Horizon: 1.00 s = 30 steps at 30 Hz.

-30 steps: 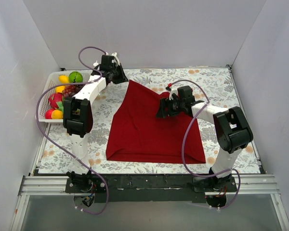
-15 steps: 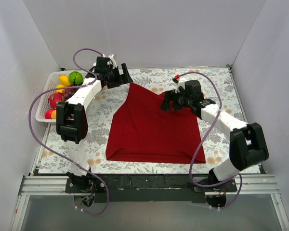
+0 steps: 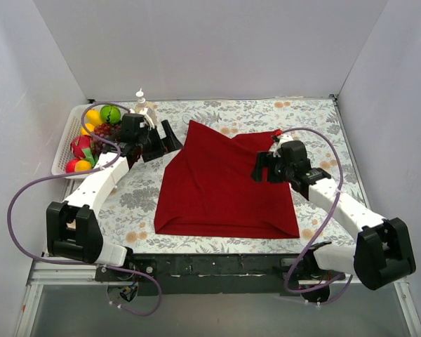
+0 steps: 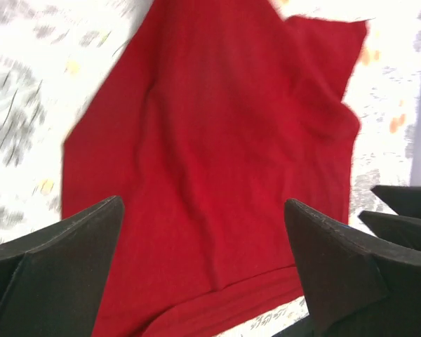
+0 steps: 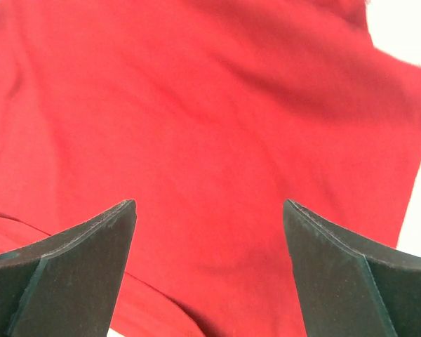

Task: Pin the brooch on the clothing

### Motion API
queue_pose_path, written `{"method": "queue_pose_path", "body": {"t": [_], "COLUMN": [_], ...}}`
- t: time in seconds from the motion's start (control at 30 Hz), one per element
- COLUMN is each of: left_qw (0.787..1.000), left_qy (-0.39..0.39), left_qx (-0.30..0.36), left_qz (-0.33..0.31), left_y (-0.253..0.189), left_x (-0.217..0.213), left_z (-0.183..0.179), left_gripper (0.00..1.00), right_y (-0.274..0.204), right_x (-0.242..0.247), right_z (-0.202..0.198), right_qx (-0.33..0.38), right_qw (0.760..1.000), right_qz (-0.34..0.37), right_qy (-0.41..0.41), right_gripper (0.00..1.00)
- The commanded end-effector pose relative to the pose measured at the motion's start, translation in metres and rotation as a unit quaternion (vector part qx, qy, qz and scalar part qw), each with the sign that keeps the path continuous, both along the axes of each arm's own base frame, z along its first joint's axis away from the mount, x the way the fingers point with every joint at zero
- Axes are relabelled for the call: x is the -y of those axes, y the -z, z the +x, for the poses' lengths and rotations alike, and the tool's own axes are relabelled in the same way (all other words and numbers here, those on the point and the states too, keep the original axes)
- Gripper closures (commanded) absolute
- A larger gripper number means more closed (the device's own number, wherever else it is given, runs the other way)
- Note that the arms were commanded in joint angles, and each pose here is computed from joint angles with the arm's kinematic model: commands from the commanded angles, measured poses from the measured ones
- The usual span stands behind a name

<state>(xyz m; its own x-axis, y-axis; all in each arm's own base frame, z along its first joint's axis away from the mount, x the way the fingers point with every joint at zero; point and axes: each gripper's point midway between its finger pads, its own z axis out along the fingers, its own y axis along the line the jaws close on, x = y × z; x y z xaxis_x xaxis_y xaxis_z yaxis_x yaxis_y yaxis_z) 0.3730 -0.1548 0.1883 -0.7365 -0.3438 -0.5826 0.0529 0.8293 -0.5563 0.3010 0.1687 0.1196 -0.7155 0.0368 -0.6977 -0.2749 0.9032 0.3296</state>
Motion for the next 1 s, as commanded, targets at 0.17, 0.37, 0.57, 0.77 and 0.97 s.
{"method": "queue_pose_path", "body": {"t": [0.17,0.37,0.57,0.77,0.97], "left_qw": [0.988,0.967,0.951,0.932,0.912], "left_qy": [-0.092,-0.143,-0.172,-0.199,-0.236], "left_qx": [-0.118,-0.201,-0.248,-0.292,-0.325], "left_qz": [0.046,0.069,0.068,0.078,0.079], "left_y": [0.055,0.095,0.106,0.119,0.129], "left_x": [-0.04,-0.059,-0.063,-0.071,-0.075], "left_z": [-0.071,-0.118,-0.139,-0.162,-0.175], "left_gripper": [0.02,0.02,0.02,0.02,0.02], "right_y": [0.023,0.034,0.059,0.055,0.062], "right_x": [0.062,0.097,0.118,0.131,0.133], "right_z": [-0.045,-0.074,-0.103,-0.111,-0.127], "right_qx": [-0.037,-0.08,-0.137,-0.164,-0.225], "right_qw": [0.988,0.97,0.948,0.93,0.916], "right_qz": [-0.04,-0.066,-0.061,-0.083,-0.102], "right_qy": [0.144,0.218,0.28,0.318,0.317], "right_gripper": [0.12,0.19,0.24,0.25,0.26]}}
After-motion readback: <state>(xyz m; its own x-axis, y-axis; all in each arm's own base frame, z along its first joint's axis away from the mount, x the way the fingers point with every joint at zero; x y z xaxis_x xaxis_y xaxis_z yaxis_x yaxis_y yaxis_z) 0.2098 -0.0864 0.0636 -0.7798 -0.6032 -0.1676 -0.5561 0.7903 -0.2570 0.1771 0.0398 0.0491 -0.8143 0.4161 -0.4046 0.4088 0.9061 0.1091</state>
